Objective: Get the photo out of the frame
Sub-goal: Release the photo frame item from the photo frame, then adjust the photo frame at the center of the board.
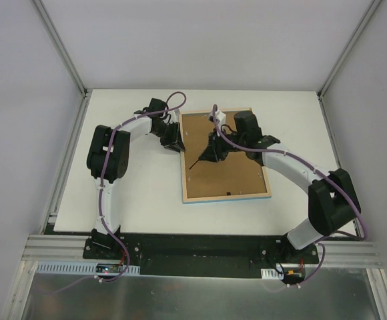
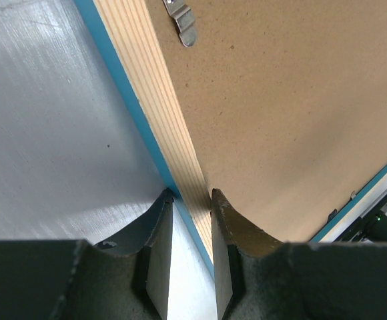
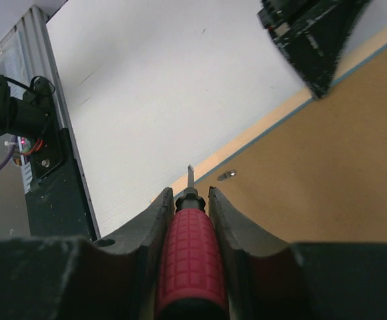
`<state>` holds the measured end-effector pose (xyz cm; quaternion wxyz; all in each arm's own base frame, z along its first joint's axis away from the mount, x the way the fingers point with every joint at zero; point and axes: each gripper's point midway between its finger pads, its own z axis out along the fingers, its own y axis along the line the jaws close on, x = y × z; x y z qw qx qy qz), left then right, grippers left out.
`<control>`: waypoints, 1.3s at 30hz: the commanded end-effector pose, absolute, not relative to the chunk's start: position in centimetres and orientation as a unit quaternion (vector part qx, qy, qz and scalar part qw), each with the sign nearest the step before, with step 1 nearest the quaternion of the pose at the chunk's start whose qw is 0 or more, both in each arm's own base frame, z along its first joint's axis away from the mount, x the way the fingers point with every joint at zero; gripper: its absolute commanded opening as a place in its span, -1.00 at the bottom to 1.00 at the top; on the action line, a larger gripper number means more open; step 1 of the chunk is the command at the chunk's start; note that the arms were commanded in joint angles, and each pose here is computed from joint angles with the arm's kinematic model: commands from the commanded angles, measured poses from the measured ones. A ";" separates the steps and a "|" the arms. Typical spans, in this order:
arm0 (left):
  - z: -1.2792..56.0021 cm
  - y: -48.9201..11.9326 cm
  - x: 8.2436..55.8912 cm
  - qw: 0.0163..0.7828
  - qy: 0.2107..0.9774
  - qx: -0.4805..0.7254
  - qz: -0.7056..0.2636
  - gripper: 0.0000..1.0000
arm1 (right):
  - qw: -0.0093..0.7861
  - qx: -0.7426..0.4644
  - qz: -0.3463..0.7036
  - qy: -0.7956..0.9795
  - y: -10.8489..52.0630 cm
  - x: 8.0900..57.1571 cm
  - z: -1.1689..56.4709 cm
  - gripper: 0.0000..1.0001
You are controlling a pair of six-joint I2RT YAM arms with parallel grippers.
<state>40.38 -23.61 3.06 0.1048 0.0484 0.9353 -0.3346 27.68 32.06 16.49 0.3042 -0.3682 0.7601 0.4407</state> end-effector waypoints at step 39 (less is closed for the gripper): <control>7.9 -16.6 40.8 0.210 0.950 0.186 -0.137 0.39 | 0.519 -0.314 0.332 0.722 15.5 23.8 20.8 -0.99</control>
